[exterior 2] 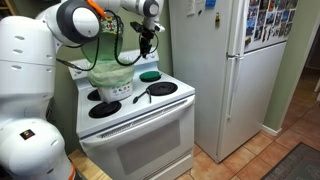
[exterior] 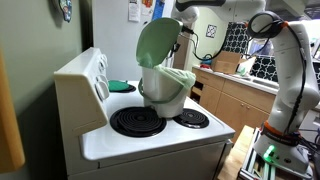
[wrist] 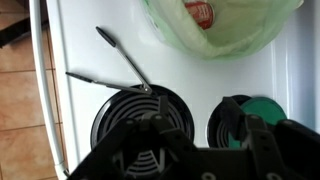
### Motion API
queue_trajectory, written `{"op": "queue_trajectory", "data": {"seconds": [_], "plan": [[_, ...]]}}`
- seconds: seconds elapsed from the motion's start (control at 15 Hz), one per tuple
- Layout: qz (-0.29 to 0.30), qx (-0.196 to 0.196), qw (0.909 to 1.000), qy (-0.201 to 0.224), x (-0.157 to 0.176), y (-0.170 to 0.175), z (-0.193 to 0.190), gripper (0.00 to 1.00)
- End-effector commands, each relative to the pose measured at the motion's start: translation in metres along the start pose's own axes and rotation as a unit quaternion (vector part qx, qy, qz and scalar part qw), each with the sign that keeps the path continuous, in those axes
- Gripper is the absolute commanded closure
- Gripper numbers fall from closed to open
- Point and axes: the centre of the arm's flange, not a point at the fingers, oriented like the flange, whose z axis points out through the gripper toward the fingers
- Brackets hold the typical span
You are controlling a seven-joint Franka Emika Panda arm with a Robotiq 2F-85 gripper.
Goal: Use the clipper to move the soda can from the stove into the waste bin
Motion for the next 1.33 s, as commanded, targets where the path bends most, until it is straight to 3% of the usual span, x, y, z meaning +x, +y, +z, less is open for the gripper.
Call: {"op": "queue_trajectory", "data": {"seconds": [0.0,0.13,0.47,0.73,0.93,1.27], "plan": [[-0.081,0.001,0.9947,0.063,-0.039,0.023,-0.040,0.10],[-0.107,0.003,0.9916,0.074,-0.058,0.031,-0.058,0.00],[-0.115,0.011,0.9906,0.074,-0.090,0.066,-0.072,0.00],[-0.114,-0.010,0.9905,0.076,-0.093,0.097,-0.065,0.00],[-0.128,-0.038,0.9852,0.108,-0.087,0.116,-0.062,0.00],[-0.174,-0.012,0.9761,0.130,-0.081,0.126,-0.060,0.00]]}}
